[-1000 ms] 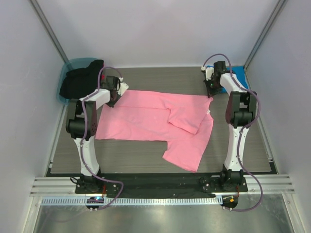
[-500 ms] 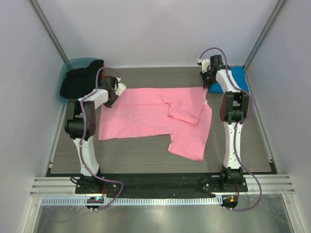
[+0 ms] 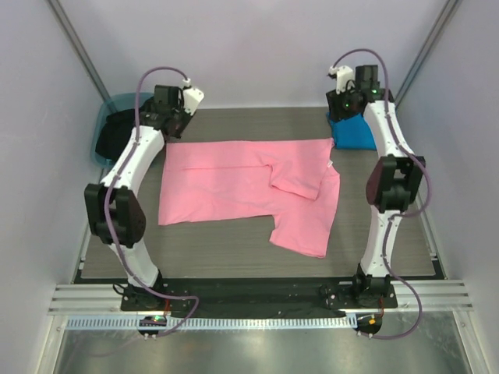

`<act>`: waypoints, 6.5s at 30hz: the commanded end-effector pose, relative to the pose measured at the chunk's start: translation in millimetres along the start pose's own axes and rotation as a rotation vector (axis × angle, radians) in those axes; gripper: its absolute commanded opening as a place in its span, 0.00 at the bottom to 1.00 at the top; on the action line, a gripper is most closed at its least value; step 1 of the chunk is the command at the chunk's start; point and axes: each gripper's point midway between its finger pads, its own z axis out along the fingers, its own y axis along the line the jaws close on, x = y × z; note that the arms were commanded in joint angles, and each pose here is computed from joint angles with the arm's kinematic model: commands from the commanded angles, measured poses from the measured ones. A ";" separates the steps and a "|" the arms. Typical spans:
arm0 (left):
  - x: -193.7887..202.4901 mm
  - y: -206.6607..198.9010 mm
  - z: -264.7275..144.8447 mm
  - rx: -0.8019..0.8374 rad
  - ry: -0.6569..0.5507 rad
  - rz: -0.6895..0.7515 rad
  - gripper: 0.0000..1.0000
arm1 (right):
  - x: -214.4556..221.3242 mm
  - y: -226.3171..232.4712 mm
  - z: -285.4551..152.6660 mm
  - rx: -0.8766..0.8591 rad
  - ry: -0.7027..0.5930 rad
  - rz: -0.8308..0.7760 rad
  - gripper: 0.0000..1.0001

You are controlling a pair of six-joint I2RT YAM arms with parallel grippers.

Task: Fold and stack the t-shirts
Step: Fold the tshirt

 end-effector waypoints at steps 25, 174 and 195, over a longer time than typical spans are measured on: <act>127.3 -60.1 -66.6 0.159 0.195 -0.169 0.55 | 309.6 248.7 -230.2 -0.703 0.109 -0.879 0.48; 148.9 -26.1 0.0 0.465 0.424 -0.554 0.00 | -20.4 95.2 -98.1 0.032 -0.196 -0.366 0.01; 145.5 -18.7 21.4 0.436 0.425 -0.593 0.00 | -34.7 63.9 -24.9 0.076 -0.166 -0.311 0.01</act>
